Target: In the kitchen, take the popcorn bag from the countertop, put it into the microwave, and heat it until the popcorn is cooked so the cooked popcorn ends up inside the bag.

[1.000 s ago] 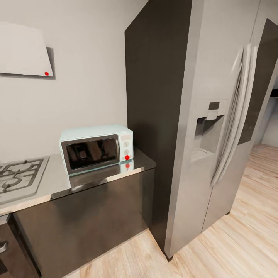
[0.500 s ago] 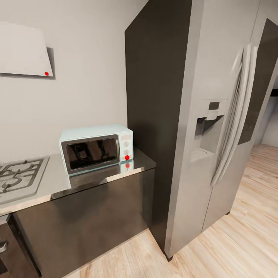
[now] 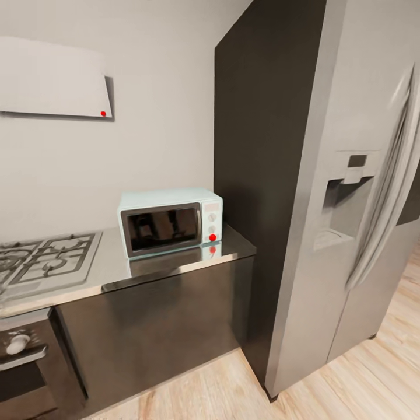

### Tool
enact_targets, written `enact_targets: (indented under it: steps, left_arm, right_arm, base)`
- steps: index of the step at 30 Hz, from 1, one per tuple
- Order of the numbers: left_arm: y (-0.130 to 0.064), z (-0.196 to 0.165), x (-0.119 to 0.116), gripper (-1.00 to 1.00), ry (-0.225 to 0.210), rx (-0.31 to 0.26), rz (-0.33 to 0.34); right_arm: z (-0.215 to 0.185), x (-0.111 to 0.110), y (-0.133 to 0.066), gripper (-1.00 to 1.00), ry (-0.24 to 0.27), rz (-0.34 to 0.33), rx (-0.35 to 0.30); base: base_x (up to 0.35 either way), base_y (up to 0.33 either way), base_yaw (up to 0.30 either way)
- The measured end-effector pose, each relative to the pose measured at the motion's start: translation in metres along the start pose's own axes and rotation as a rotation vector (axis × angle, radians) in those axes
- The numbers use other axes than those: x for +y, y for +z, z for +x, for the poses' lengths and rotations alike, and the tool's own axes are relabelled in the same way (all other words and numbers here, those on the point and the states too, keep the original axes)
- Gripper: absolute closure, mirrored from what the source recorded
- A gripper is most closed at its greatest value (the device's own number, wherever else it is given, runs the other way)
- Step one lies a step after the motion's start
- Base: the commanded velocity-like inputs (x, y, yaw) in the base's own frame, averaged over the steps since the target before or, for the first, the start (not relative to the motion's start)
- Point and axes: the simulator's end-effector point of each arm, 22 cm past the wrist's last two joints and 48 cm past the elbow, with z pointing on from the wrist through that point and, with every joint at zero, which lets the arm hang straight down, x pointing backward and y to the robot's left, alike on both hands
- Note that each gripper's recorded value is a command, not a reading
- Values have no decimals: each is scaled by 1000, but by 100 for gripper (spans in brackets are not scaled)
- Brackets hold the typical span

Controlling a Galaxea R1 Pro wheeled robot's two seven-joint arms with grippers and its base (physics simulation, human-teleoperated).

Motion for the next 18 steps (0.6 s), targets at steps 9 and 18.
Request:
enact_targets:
  steps: [9,18]
  left_arm:
    - [0,1,-4,-100,0,0,5]
    - [0,2,-4,-100,0,0,5]
  right_arm:
    - [0,0,0,-100,0,0,-1]
    - [0,0,0,-100,0,0,-2]
  base:
    - [0,0,268]
    - [0,0,268]
